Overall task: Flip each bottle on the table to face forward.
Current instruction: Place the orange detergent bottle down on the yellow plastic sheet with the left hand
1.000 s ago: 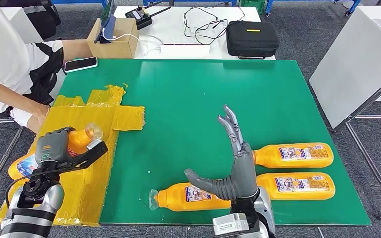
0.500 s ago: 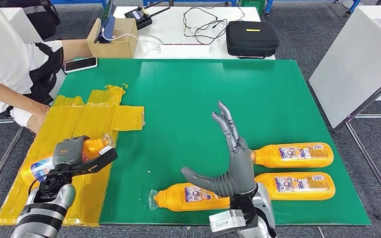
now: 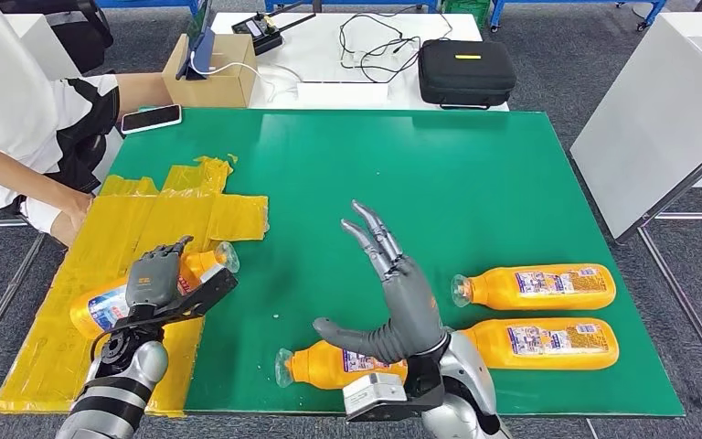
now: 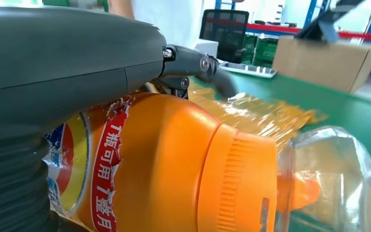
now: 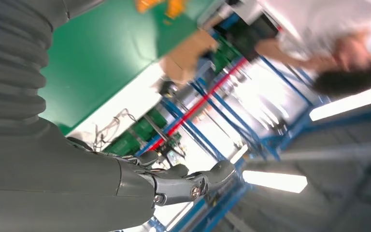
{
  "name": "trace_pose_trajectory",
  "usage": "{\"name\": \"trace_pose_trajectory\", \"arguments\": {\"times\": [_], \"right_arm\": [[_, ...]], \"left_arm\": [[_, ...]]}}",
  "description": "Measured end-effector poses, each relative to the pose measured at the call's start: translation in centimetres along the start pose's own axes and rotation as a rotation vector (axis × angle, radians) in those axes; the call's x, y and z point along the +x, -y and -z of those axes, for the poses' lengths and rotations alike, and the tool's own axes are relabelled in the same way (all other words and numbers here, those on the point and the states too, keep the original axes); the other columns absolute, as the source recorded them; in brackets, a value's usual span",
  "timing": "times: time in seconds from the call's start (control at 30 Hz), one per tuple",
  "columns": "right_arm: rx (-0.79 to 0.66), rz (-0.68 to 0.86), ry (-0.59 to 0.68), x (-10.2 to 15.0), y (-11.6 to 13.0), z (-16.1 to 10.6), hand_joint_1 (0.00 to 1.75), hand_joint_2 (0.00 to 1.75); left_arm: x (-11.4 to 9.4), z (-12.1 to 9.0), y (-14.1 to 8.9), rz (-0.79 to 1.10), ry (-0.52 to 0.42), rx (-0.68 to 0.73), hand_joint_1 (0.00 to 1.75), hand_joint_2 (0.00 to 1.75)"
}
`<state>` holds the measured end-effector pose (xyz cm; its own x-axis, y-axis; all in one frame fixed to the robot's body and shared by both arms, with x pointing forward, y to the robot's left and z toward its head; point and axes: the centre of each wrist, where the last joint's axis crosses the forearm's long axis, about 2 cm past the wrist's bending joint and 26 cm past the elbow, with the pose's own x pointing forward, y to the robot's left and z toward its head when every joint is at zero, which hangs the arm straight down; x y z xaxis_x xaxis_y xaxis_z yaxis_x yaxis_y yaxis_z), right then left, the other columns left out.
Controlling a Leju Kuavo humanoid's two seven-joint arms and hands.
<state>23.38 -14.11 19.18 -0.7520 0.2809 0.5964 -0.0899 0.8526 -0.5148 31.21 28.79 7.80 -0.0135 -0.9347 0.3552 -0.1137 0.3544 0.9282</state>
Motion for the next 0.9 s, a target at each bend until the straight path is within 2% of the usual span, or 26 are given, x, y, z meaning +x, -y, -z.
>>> {"name": "trace_pose_trajectory", "arguments": {"times": [0.23, 0.5, 0.63, 0.77, 0.9], "right_arm": [[0.211, -0.127, -0.015, -1.5, -1.1, -1.4, 0.00, 1.75], [0.417, -0.150, -0.035, -3.7, -1.8, -4.1, 0.00, 1.75], [0.482, -0.168, -0.063, -4.8, -1.6, -5.7, 0.00, 1.75], [0.554, -0.180, -0.103, -5.6, -1.4, -6.9, 0.00, 1.75], [0.626, -0.268, -0.172, -6.6, -1.0, -8.4, 0.00, 1.75]], "left_arm": [[0.6, 0.1, -0.6, -0.135, 0.002, 0.045, 0.00, 1.75], [0.8, 0.0, -0.6, -0.214, 0.013, 0.041, 0.00, 1.75], [0.8, -0.1, -0.6, -0.247, 0.017, 0.049, 0.00, 0.00], [0.9, -0.3, -0.5, -0.309, 0.021, 0.048, 0.00, 0.00], [1.1, -1.4, 0.2, -0.361, 0.011, 0.028, 0.00, 0.00]]}}
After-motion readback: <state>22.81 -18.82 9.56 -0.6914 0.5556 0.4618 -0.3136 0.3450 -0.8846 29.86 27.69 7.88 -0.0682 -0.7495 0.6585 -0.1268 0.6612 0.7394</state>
